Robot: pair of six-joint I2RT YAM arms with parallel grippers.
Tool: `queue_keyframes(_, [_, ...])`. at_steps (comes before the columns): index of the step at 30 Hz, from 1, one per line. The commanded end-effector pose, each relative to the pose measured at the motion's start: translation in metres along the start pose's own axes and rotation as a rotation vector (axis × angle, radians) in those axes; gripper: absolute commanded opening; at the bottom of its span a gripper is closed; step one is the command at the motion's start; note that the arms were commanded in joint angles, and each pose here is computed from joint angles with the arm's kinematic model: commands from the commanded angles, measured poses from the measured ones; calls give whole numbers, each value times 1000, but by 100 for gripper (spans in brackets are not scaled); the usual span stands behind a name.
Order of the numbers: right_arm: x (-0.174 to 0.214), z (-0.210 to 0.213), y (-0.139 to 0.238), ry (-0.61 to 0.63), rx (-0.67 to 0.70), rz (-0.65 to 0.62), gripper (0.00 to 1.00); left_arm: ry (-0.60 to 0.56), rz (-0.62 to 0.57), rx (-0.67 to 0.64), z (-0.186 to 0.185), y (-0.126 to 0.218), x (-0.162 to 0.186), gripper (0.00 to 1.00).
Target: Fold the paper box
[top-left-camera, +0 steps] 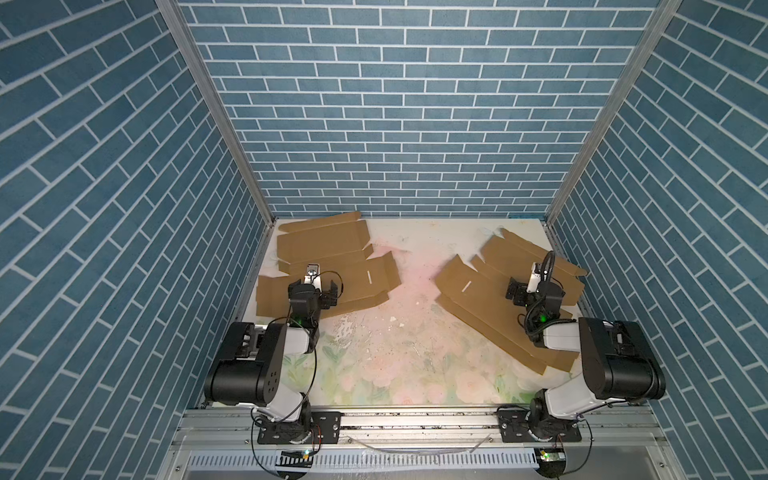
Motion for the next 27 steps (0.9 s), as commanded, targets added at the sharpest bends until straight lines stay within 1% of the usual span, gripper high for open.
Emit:
queue_keyframes(1, [3,2,2,35,-6,0,99,-6,-7,33,-1,-3,-4,100])
queue_keyframes(27, [2,1,2,34,-4,0,99,11,3,21,2,-4,-4,100])
Point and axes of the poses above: each gripper's point midway between its finger pads, its own y axis back along the fingers, its own z axis along the line the jaws close on, x = y × z, the point moved 8 cm from there along y, back along the fingers, and after that the axes turned 4 degrees about y, right-handed, at the moved point
